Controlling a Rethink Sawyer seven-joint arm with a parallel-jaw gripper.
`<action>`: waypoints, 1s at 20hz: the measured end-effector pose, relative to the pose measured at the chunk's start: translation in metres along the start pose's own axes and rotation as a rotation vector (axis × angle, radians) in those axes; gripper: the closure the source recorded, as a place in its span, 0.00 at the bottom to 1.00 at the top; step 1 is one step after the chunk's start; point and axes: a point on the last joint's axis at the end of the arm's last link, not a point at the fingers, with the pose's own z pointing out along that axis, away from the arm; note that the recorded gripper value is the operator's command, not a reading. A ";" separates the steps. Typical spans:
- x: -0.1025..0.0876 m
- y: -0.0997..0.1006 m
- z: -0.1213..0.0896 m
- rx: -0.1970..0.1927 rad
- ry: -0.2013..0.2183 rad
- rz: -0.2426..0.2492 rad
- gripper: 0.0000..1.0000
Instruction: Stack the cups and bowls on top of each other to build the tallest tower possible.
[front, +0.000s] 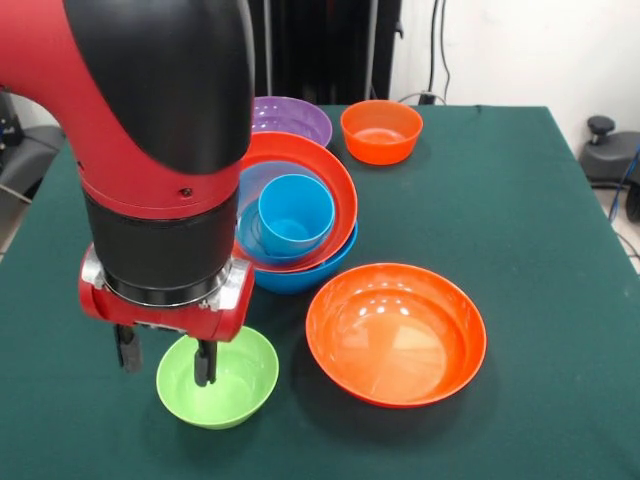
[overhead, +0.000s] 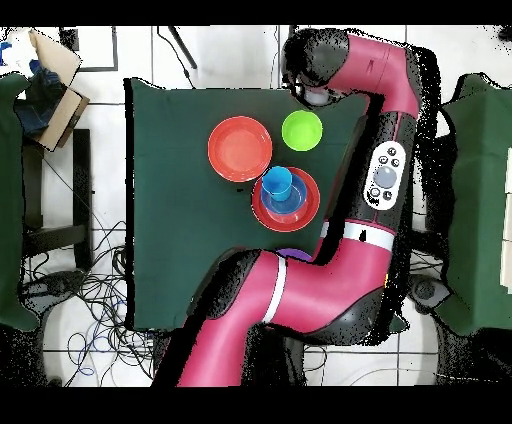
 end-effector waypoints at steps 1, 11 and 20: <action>-0.002 0.001 -0.001 -0.002 -0.012 0.000 0.00; -0.011 0.001 -0.003 -0.012 -0.074 0.006 0.00; -0.010 -0.004 0.017 -0.008 -0.095 0.012 0.00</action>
